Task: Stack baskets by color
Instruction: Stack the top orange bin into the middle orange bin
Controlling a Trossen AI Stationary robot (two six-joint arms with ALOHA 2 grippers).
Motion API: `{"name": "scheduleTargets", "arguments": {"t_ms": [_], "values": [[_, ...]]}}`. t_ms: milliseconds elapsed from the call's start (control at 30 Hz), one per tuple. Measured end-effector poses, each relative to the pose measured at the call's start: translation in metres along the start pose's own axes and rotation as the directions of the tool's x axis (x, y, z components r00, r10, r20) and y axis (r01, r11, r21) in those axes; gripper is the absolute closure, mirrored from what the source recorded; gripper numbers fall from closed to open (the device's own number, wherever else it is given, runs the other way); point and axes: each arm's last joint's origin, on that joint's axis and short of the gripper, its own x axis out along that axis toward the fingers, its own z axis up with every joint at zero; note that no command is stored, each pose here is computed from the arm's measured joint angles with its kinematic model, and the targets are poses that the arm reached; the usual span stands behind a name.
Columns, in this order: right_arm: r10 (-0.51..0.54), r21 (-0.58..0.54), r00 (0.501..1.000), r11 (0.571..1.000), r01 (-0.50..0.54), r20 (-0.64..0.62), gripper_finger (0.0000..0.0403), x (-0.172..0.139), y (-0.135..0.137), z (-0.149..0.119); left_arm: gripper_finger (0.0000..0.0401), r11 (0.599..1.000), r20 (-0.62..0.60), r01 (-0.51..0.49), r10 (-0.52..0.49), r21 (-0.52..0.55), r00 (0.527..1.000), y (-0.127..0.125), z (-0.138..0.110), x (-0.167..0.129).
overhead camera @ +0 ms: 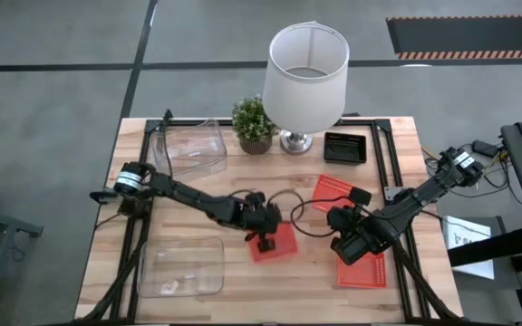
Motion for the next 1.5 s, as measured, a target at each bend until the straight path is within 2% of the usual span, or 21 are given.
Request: {"name": "scheduleTargets", "arguments": {"t_ms": [133, 267, 400, 500, 567, 700, 833, 933, 1000, 1133, 1300, 1500], "values": [[0.003, -0.044, 1.0, 0.999, -0.003, 0.003, 0.0394, 0.0, 0.0, 0.0, 0.0398, 0.997, -0.003, -0.035, 0.035, -0.062, 0.999, 0.018, 0.005, 0.005], [0.008, -0.137, 1.0, 0.991, -0.007, 0.004, 0.0394, 0.0, 0.001, 0.001, 0.0378, 0.995, -0.006, -0.046, 0.045, -0.085, 0.999, 0.03, 0.009, 0.008], [0.012, -0.216, 1.0, 0.976, -0.011, 0.005, 0.0394, 0.0, 0.001, 0.001, 0.0344, 0.996, -0.005, -0.042, 0.041, -0.08, 0.999, 0.034, 0.01, 0.007], [0.019, -0.277, 1.0, 0.961, -0.016, 0.007, 0.0394, 0.0, 0.001, 0.001, 0.0317, 0.999, -0.005, -0.039, 0.038, -0.037, 0.999, 0.034, 0.011, 0.006], [0.028, -0.331, 1.0, 0.943, -0.022, 0.014, 0.0394, 0.0, 0.002, 0.002, 0.0301, 0.999, -0.003, -0.035, 0.035, 0.004, 0.999, 0.034, 0.012, 0.002], [0.065, -0.455, 0.997, 0.89, -0.04, 0.038, 0.0394, -0.001, 0.006, 0.005, 0.028, 0.998, 0.069, -0.021, 0.017, 0.055, 0.997, 0.035, 0.023, -0.027], [0.193, -0.556, 0.978, 0.823, -0.117, 0.08, 0.0394, -0.002, 0.016, 0.013, 0.0276, 0.992, 0.166, -0.084, 0.067, 0.097, 0.984, 0.031, 0.028, -0.062], [0.293, -0.596, 0.948, 0.786, -0.164, 0.126, 0.0394, -0.004, 0.023, 0.022, 0.0276, 0.981, 0.251, -0.16, 0.129, 0.108, 0.959, 0.024, 0.029, -0.088], [0.336, -0.605, 0.925, 0.778, -0.168, 0.175, 0.0394, -0.005, 0.026, 0.03, 0.0276, 0.975, 0.298, -0.196, 0.157, 0.108, 0.942, 0.018, 0.026, -0.102], [0.43, -0.633, 0.872, 0.748, -0.2, 0.232, 0.0394, -0.003, 0.028, 0.047, 0.0276, 0.971, 0.403, -0.212, 0.151, 0.111, 0.903, 0.008, 0.015, -0.123], [0.452, -0.59, 0.84, 0.78, -0.209, 0.3, 0.0394, 0.003, 0.02, 0.066, 0.0276, 0.974, 0.517, -0.211, 0.14, 0.081, 0.844, 0.003, 0.005, -0.147], [0.443, -0.556, 0.835, 0.805, -0.209, 0.328, 0.0394, 0.013, 0.021, 0.076, 0.0276, 0.959, 0.613, -0.28, 0.247, -0.044, 0.75, 0.013, -0.005, -0.162]]}}
